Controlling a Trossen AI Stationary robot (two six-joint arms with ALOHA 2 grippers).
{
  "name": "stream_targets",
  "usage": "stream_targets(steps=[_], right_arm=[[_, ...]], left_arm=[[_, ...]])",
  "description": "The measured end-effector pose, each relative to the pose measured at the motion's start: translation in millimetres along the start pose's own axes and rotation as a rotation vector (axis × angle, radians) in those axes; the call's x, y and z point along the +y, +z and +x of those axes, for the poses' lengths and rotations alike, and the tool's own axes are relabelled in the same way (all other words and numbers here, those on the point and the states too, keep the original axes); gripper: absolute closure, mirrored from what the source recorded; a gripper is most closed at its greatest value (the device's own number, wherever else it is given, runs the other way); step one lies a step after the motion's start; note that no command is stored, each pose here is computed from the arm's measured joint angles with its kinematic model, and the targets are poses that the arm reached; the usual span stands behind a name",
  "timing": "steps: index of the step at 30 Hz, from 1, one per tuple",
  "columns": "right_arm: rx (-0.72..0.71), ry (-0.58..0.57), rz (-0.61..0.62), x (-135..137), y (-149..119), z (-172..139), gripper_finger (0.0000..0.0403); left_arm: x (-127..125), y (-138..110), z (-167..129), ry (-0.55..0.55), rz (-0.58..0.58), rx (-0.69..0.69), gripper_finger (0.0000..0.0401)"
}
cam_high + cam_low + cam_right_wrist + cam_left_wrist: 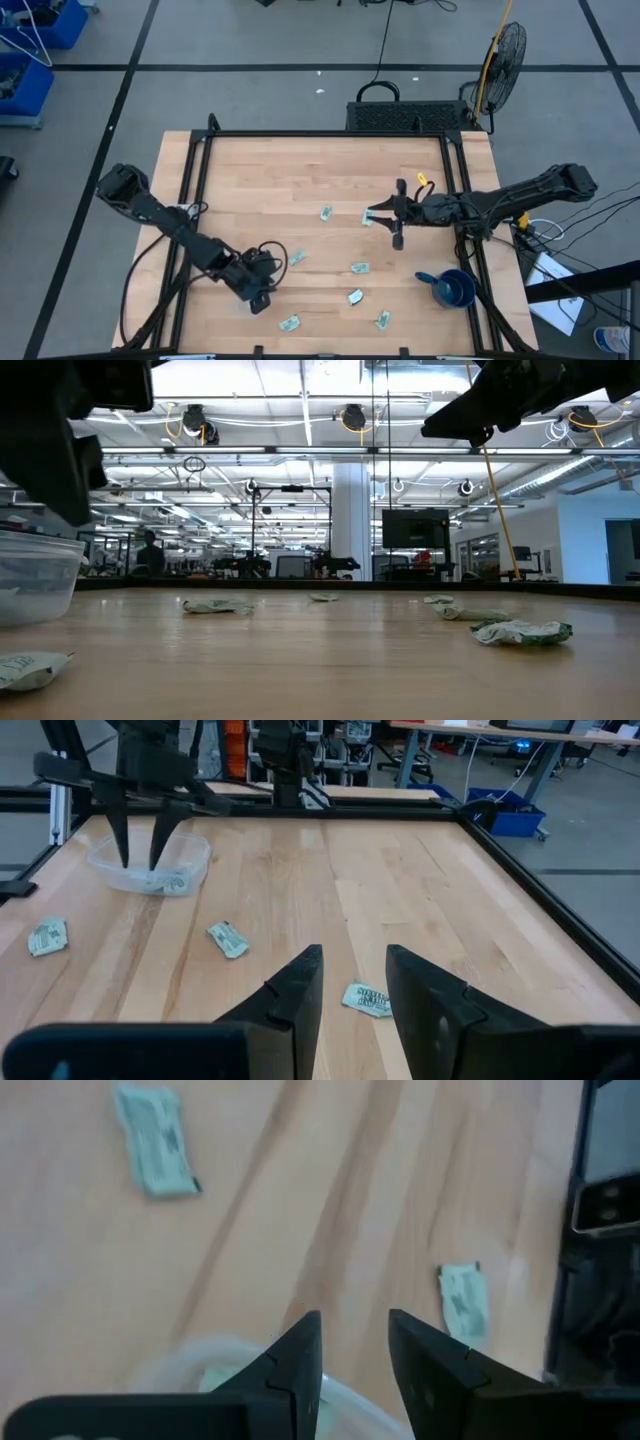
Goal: Pick and place Stevia / Truvia into bins
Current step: Put the stevia packet into the transparent container
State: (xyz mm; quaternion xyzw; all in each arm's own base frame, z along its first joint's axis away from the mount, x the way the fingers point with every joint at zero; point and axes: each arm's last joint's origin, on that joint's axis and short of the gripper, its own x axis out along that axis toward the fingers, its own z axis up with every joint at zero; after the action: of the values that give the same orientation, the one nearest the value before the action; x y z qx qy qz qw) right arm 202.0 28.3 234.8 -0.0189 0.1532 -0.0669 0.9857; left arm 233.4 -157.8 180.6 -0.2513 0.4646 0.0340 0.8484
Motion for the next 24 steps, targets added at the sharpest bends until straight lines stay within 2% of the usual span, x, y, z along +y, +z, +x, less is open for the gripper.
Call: stream_targets(steps=[10, 16, 19, 24], right_arm=[[0.069, -0.033, -0.009, 0, -13, 27, 0.0298], [0.285, -0.113, 0.036, -12, -27, 44, 0.0298], [0.395, -0.168, 0.091, -21, -34, 45, 0.0298], [0.502, -0.288, 0.245, -40, -46, 41, 0.0298]], left_arm=[[30, 37, 6, 0.085, 0.102, -0.058, 0.0277], [52, 59, 7, 0.180, 0.116, -0.121, 0.0277], [60, 66, 7, 0.202, 0.105, -0.132, 0.0277], [68, 73, 6, 0.219, 0.078, -0.140, 0.0277]])
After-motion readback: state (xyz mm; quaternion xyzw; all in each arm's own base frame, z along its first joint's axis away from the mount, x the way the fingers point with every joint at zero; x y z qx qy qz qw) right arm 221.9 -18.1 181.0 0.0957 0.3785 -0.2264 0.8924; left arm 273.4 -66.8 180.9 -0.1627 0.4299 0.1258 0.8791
